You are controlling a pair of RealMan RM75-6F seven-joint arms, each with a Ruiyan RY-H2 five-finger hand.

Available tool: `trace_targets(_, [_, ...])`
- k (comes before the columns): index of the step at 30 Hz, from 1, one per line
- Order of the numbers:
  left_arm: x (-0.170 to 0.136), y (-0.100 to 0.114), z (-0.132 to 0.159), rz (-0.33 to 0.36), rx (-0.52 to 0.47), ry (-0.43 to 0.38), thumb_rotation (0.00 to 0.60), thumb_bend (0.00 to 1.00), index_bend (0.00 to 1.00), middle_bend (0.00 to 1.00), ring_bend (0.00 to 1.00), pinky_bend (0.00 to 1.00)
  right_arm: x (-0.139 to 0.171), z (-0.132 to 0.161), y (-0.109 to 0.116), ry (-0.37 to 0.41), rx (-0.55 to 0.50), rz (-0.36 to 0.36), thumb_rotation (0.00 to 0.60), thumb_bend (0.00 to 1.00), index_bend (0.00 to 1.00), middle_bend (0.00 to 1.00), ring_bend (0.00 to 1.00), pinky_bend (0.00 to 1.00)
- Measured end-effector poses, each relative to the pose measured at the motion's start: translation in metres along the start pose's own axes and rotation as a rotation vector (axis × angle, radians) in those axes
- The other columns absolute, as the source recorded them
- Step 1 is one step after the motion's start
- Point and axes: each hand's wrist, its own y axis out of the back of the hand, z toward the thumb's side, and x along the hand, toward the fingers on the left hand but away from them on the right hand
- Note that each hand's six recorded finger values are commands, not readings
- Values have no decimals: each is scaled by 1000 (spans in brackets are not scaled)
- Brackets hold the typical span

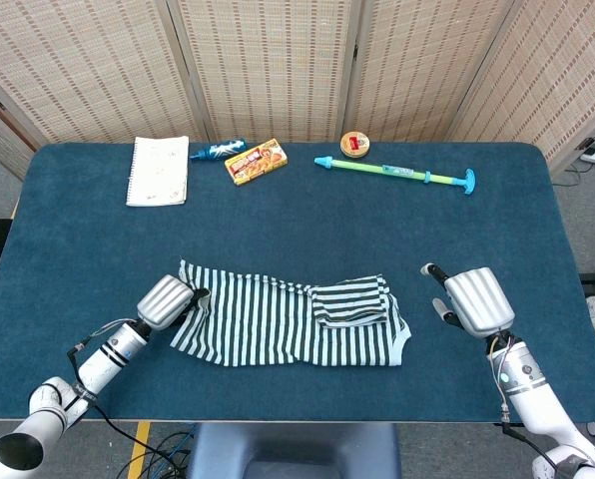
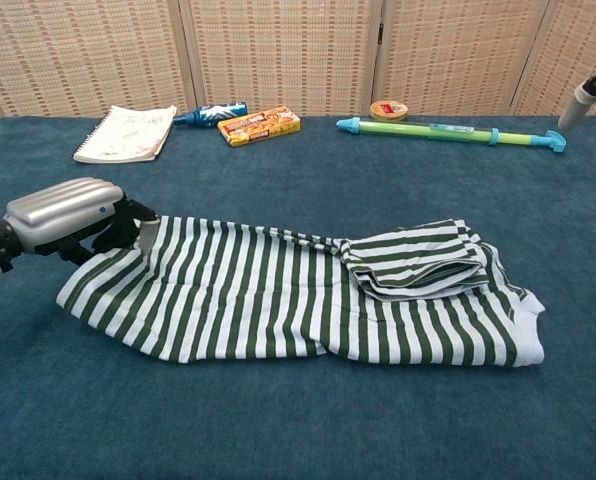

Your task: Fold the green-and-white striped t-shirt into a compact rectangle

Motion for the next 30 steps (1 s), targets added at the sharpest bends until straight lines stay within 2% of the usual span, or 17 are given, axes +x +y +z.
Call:
trace_targets(12, [-5,8,2,33,-16,-13,600,585,676,900,809,882,1,1,2,5,-19,-4,600,341,312,983,1000,1000])
trace_targets(22, [-34,16,-19,46,-37,49,600,609,678,904,812,897,0,5,3,20,-25,-7,600,341,312,983,1000,1000])
trace_targets(30, [-61,20,-43,49,-50,131,600,614,678,904,812,898,-1,12,5,35,-28,-12,600,341,312,983,1000,1000])
